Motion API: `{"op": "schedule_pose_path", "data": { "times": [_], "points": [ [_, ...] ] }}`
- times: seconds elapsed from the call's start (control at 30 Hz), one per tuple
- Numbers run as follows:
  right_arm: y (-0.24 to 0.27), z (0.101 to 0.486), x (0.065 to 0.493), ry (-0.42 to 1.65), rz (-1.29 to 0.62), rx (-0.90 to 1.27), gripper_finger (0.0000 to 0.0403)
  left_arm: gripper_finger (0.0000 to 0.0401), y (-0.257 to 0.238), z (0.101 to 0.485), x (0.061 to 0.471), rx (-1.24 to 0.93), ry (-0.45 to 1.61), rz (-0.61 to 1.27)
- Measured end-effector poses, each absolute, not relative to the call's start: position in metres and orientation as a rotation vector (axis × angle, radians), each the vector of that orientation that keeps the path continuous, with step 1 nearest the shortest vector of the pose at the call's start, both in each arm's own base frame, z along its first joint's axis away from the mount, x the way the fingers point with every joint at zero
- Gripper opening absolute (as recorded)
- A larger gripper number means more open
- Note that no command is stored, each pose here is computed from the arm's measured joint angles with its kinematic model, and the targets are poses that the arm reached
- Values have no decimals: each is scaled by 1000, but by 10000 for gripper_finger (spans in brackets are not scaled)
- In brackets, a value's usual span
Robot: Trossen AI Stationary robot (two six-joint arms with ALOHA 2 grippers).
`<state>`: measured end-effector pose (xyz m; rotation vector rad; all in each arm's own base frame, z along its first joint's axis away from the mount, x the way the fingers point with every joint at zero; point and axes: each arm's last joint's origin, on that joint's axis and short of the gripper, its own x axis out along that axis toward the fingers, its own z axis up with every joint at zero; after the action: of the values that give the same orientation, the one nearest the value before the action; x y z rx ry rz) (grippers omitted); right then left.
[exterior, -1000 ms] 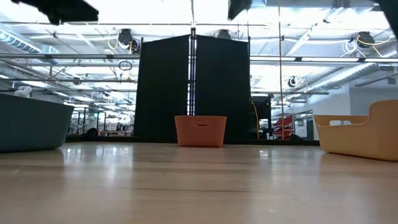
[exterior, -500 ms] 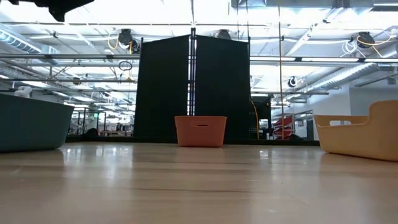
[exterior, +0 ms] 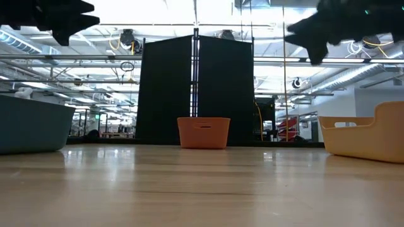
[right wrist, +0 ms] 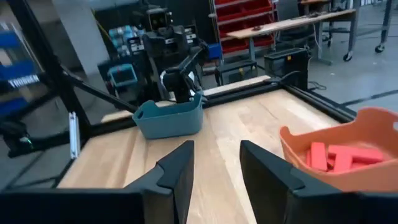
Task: Sort blocks
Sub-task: Return to Home Position
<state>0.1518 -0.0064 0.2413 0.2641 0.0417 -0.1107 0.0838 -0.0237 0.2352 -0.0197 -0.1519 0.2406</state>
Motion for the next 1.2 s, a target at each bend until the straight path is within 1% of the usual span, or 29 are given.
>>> {"op": "schedule_pose_path", "data": {
  "times": [0.1, 0.2, 0.3, 0.37, 0.53, 0.63, 0.73, 0.9, 1.03, 1.13, 1.2],
  "points": [
    [-6, 227, 140, -4, -103, 286, 122, 190, -21, 234, 83, -30, -157, 260],
    [-6, 210, 132, -5, -106, 287, 122, 190, -18, 233, 82, -35, -159, 230],
    [-6, 202, 125, -24, -106, 304, 122, 190, -15, 231, 79, -68, -165, 178],
    [-6, 199, 122, -34, -97, 310, 122, 190, -14, 228, 78, -99, -145, 160],
    [-5, 194, 118, 1, -83, 268, 122, 190, -12, 219, 79, -139, -97, 184],
    [-6, 194, 117, 4, -89, 245, 122, 190, -12, 209, 83, -156, -99, 181],
    [-5, 194, 117, 4, -88, 249, 122, 190, -13, 198, 88, -172, -143, 174],
    [-5, 197, 117, -24, -73, 247, 122, 190, -13, 182, 94, -167, -164, 95],
    [-3, 197, 118, -17, 3, 244, 122, 190, -11, 179, 95, -167, -143, 68],
    [-3, 192, 118, -12, 15, 236, 122, 190, -10, 178, 96, -147, -136, 76],
    [-2, 187, 118, 7, 18, 220, 122, 190, -9, 175, 96, -94, -107, 107]
  ]
}}
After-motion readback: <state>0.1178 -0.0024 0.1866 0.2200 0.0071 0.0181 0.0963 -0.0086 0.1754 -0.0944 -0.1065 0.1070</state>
